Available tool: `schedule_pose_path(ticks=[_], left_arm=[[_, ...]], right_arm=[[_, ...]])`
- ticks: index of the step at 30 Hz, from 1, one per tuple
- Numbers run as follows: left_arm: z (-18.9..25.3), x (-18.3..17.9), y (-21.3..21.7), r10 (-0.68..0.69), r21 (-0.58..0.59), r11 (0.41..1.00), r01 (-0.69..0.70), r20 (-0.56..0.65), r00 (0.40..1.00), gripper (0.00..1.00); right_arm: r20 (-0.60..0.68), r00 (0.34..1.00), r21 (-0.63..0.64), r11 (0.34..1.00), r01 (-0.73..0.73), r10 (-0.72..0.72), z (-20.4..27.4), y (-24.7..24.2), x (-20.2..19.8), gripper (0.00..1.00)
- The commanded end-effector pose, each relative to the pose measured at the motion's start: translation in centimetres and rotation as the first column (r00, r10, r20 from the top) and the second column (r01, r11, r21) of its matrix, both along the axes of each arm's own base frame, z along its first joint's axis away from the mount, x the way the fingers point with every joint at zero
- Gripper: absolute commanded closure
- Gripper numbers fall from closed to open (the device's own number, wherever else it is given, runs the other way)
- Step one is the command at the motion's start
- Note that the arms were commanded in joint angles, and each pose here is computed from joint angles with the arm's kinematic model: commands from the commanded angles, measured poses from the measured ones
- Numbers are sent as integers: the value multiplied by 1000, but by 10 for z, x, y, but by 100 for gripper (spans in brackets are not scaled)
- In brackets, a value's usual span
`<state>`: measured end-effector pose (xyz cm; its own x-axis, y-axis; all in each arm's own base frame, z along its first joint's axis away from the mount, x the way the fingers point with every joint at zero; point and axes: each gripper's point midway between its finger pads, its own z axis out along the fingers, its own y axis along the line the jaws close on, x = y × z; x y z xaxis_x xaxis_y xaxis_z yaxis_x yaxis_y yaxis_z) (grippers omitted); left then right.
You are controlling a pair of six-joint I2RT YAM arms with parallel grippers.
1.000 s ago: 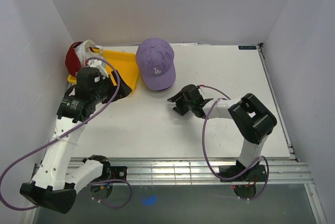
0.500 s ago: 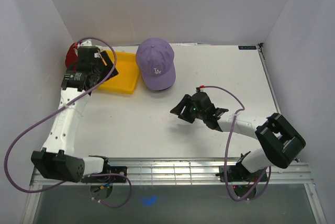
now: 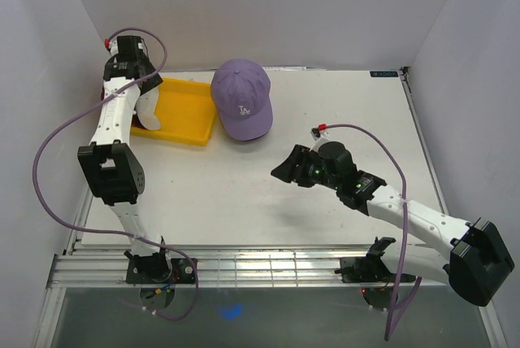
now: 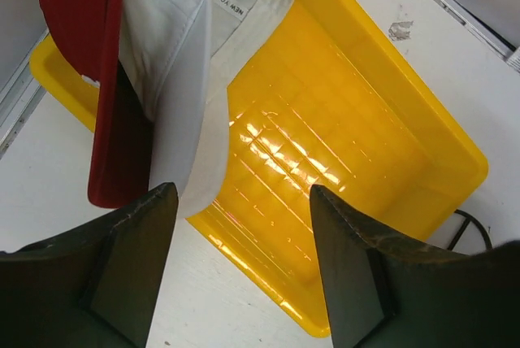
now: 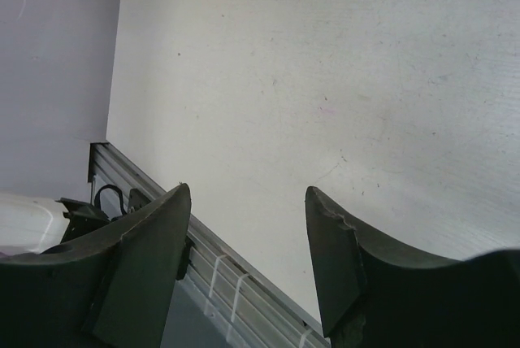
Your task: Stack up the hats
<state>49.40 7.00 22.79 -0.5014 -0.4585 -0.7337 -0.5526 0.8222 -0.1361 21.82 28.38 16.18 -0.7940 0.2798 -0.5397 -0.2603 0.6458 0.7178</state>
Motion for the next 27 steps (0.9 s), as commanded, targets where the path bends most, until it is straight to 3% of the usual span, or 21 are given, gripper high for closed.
schedule_pose_path(ticks=[1,20,25,27], left_arm=[[28,6,19,59,69,996,-63,51,997,24],[-47,1,33,133,131,984,-118,-113,985,30],[-56,-5,35,134,144,983,-113,-142,981,38],[-58,-7,35,131,147,983,-109,-152,980,47]], right_arm=[[32,999,-31,999,-41,42,1,-6,-9,36],[0,998,-36,998,-59,59,-16,-12,-22,35],[-16,998,-24,998,-62,61,-21,-11,-24,35],[-17,998,-25,998,-62,61,-22,-11,-24,35]])
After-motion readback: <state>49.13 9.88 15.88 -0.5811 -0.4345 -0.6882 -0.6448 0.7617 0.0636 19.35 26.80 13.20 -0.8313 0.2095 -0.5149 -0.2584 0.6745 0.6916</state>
